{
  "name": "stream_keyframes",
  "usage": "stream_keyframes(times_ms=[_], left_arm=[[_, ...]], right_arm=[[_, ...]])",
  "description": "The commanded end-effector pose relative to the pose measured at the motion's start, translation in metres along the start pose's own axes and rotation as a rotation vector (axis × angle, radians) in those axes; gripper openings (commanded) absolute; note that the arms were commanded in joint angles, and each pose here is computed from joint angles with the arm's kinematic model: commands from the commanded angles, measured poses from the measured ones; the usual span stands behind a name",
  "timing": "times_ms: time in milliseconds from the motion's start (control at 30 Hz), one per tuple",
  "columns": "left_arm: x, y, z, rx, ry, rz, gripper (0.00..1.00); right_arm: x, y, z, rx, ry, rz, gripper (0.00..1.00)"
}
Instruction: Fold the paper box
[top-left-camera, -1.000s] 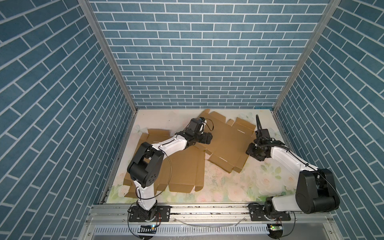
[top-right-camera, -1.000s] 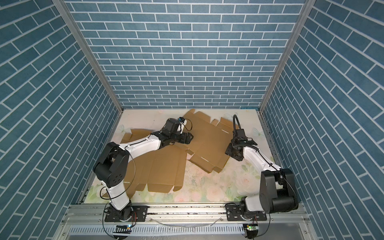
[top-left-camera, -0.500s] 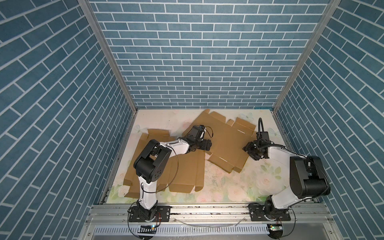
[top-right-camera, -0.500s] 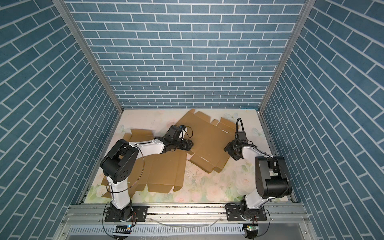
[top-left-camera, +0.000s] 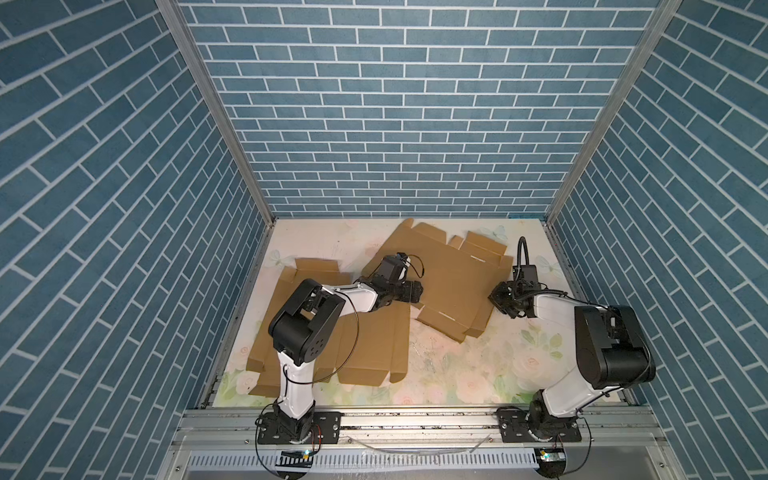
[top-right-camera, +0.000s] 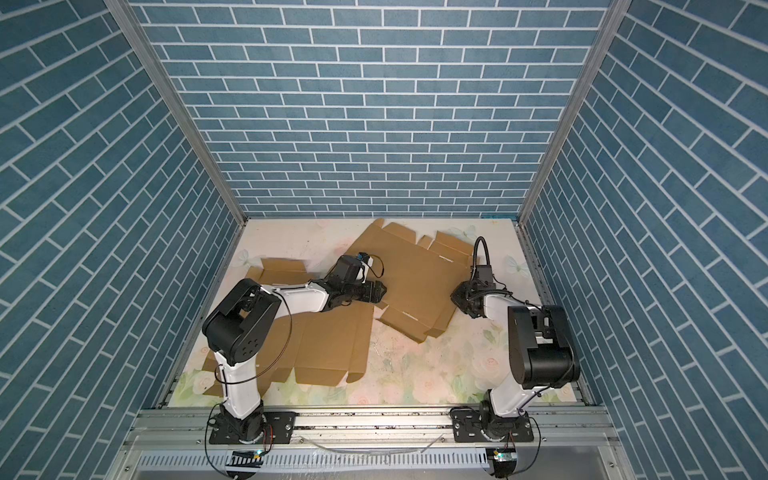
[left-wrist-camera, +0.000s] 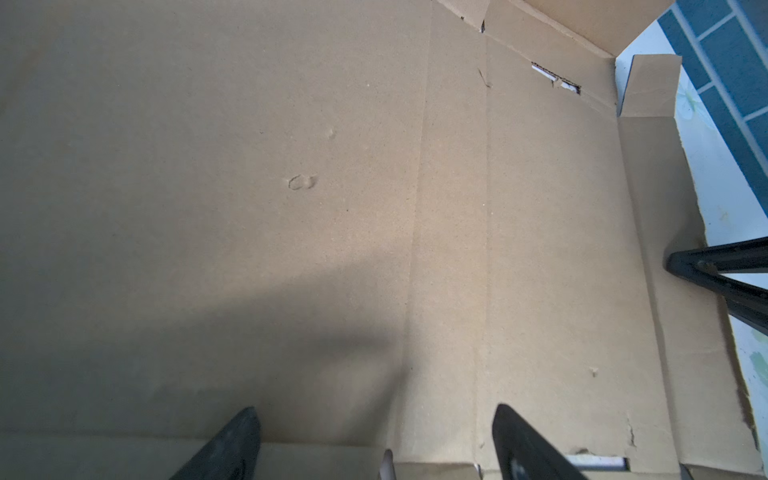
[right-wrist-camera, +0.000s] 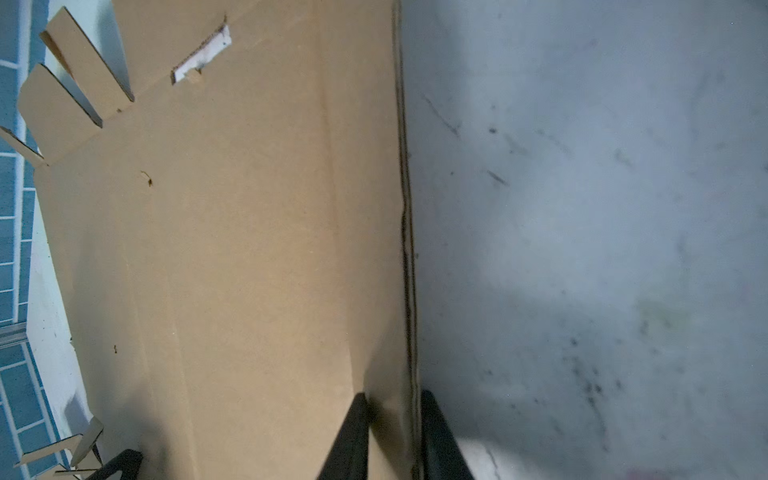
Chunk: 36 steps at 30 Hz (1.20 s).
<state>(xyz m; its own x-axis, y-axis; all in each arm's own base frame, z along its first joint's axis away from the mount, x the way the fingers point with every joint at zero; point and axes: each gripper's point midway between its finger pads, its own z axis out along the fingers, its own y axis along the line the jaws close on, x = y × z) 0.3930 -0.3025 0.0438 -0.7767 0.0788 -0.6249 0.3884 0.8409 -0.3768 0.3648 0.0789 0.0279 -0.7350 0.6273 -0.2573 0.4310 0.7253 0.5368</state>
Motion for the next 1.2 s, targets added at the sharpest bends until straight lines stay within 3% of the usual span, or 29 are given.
stream_keyframes(times_ms=[0,200,400,467,667,800,1033,1167], left_arm=[[0.028,0.004,0.003,0.006,0.083,-0.023,0.88],[0.014,-0.011,-0.009,0.050,0.058,-0.018,0.88],[-0.053,-0.043,-0.083,0.076,-0.082,0.106,0.90],[-0.068,-0.048,-0.105,0.074,-0.114,0.141,0.90],[-0.092,-0.036,-0.152,0.025,-0.192,0.147,0.91],[-0.103,-0.027,-0.179,-0.005,-0.250,0.138,0.91],[-0.096,-0.006,-0.190,-0.073,-0.259,0.123,0.91],[-0.098,-0.001,-0.200,-0.089,-0.272,0.118,0.91]], right_arm=[[0.000,0.001,0.001,-0.010,-0.012,0.007,0.20],[-0.006,-0.009,-0.001,0.097,0.001,-0.051,0.06],[-0.017,0.004,-0.031,0.168,0.053,-0.248,0.00],[-0.018,0.018,-0.040,0.082,0.091,-0.249,0.00],[-0.041,0.070,-0.077,-0.359,0.067,-0.068,0.00],[-0.038,0.101,-0.093,-0.533,0.112,-0.052,0.00],[-0.025,0.112,-0.108,-0.726,0.146,-0.017,0.00],[0.008,0.087,-0.113,-0.583,0.220,-0.150,0.00]])
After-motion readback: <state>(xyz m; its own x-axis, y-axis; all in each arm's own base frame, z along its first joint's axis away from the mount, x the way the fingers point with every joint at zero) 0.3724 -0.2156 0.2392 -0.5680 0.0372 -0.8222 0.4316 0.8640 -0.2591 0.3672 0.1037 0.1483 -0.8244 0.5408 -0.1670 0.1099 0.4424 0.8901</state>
